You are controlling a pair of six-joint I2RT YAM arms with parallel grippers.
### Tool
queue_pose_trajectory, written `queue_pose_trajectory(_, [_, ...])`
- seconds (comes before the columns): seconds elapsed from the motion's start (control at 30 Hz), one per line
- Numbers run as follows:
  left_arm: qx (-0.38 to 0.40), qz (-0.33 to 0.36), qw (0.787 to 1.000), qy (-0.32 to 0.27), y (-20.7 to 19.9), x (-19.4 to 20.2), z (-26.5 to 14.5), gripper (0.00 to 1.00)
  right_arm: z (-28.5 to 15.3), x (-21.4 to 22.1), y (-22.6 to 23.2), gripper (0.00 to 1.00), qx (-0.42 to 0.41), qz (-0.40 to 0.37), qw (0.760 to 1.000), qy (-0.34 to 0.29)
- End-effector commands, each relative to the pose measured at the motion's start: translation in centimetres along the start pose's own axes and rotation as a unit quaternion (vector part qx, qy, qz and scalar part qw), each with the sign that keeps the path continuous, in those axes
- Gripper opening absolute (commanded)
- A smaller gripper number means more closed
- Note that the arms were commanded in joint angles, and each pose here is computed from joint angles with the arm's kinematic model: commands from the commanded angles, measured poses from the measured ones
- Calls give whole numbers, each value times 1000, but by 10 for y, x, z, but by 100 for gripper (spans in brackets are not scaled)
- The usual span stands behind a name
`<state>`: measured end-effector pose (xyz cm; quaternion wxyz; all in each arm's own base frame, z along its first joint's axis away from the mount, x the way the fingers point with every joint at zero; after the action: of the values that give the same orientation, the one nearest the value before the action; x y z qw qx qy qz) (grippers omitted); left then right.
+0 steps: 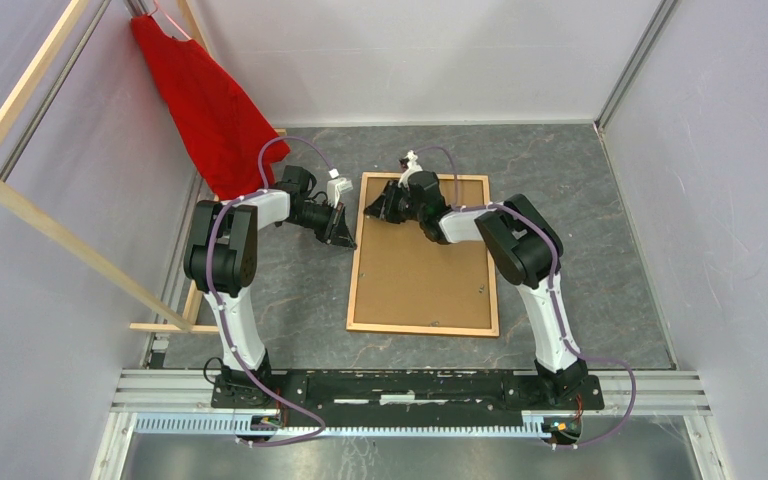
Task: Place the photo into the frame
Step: Install the photo frame at the center of the board.
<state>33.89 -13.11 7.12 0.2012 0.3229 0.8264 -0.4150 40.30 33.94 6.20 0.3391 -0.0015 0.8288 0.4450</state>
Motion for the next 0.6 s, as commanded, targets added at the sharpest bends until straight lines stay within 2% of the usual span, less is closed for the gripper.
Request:
queue_pose_trajectory(0.0, [6, 13, 1000, 0, -1, -2, 5, 19, -16, 8, -5, 27, 23, -2, 1000, 3])
queue_pose_trajectory(0.23, [6, 15, 1000, 2, -1, -1, 5, 19, -40, 0, -13, 31, 44, -6, 999, -23])
queue_pose_trajectory(0.57, [4, 14, 1000, 2, -1, -2, 5, 18, -10, 14, 5, 30, 5, -10, 1000, 12])
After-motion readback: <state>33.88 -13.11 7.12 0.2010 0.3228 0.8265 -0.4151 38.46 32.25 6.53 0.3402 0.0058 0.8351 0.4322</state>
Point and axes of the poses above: each gripper's point midway between its finger pads, its own z axis out along the fingers, its own y axis along the line the jaws close on, x = y × z, the point moved 7 cm from there along -z, back along the fingers, and after that the axes turned 2 degrees about z, right-handed, at the moved point
